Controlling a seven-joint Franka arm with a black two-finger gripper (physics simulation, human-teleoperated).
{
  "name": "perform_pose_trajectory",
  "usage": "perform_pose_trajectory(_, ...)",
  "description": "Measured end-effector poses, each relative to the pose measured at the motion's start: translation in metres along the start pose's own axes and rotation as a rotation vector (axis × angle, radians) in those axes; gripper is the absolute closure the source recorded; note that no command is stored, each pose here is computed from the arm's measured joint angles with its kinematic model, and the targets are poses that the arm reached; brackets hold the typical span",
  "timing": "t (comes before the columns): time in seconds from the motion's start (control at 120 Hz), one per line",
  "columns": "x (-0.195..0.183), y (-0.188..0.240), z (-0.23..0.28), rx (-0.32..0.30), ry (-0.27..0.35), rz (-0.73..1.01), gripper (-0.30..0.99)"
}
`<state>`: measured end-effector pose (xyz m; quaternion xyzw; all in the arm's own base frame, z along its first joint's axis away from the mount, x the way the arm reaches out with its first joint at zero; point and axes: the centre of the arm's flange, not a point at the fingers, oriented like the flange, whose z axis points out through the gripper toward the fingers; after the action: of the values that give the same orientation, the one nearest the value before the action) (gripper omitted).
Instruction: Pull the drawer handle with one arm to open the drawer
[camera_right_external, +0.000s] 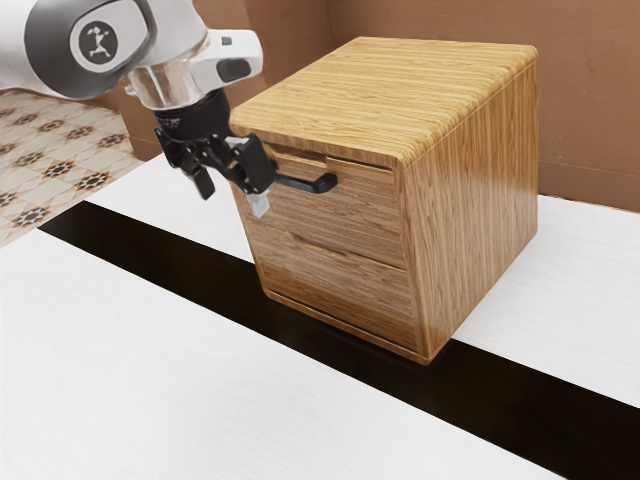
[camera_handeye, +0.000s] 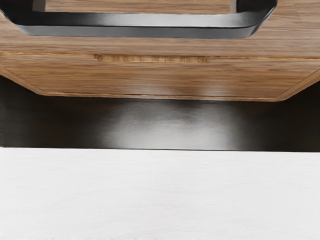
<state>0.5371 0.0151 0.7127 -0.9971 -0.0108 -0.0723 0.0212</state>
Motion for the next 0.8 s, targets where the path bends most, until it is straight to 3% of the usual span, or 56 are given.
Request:
perform_pose_trajectory(0.3, -0.005, -0.056, 0.0, 0.022, -0.015, -0.102, 0.0)
perform_pose_trajectory(0.408, -0.018, -0.063, -0.072, 0.02, 0.1, -0.134, 0.0)
perform_pose_trajectory(0.475, -0.026, -0.059, -0.092, 0.012, 0.114, -0.158, 0.0)
perform_pose_trajectory(0.617, -0.029, -0.032, -0.095, -0.01, 0.084, -0.25, 0.0)
perform_pose_trajectory(0.8, -0.028, 0.002, -0.091, -0.029, 0.055, -0.499, 0.0)
